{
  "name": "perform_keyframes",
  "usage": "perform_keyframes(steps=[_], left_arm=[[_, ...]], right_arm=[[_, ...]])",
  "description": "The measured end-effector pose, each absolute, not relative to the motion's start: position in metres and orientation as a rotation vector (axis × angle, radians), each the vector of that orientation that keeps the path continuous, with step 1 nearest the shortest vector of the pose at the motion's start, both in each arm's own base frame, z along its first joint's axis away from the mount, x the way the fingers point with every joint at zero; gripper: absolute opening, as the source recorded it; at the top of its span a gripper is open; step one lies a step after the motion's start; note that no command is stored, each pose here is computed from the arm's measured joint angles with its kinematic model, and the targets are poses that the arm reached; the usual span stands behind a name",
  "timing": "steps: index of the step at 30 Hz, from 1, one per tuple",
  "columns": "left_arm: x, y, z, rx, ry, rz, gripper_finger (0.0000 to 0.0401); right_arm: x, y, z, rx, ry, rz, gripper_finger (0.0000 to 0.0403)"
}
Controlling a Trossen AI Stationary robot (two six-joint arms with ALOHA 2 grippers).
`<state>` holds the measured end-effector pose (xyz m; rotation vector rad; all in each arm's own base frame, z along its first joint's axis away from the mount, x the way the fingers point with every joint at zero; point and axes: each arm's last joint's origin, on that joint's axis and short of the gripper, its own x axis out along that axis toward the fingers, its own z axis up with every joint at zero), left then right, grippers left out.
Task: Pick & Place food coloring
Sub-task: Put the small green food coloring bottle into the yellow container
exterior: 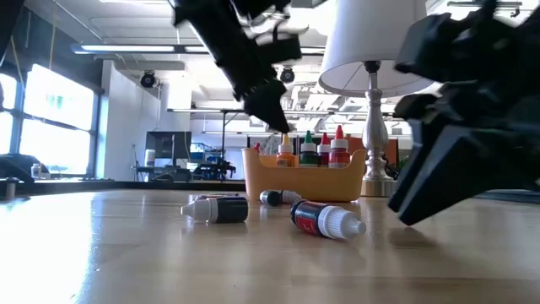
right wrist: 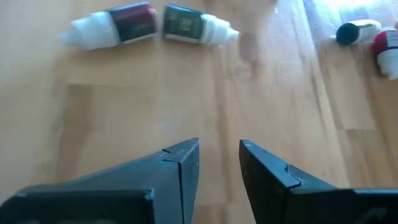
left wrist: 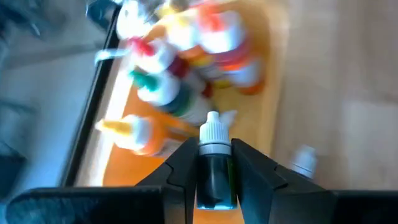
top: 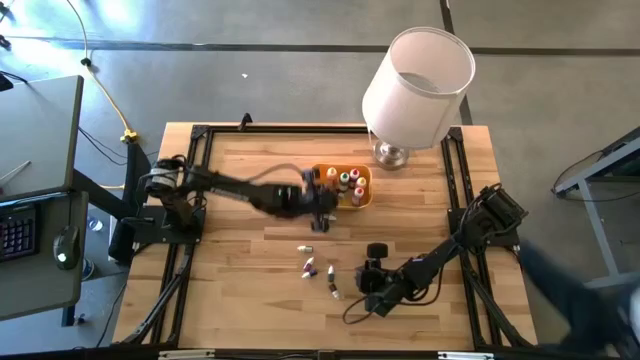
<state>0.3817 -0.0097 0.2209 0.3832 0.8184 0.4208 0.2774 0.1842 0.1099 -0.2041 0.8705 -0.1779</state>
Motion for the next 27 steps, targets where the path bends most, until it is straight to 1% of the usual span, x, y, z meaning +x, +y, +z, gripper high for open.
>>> perform_keyframes(steps=[5,9,12,17,24,27], left_arm=[[0.382,0.045,0.221,0.117,0.819,0.401,0.0082],[0.381,0.065,0.216,-0.010,0.832,0.328,0.0083],[0.380,0.067,0.211,-0.041,0.857,0.277,0.0083],[0.382,0.067,0.207,-0.022,0.860,0.267,0.0084],[0.383,0.066,0.208,-0.026,0.852,0.253,0.0088],[0.383,0.068,0.209,0.001,0.840,0.318,0.0099]], right_arm=[[0.270,0.194,0.110,-0.205,0.861,-0.166,0.0108],[0.267,0.198,0.110,-0.214,0.845,-0.166,0.0108],[0.266,0.200,0.111,-0.221,0.833,-0.170,0.0108],[0.268,0.199,0.112,-0.224,0.791,-0.202,0.0108],[0.280,0.201,0.119,-0.127,0.690,-0.192,0.0108],[0.285,0.200,0.122,-0.136,0.670,-0.170,0.0108]])
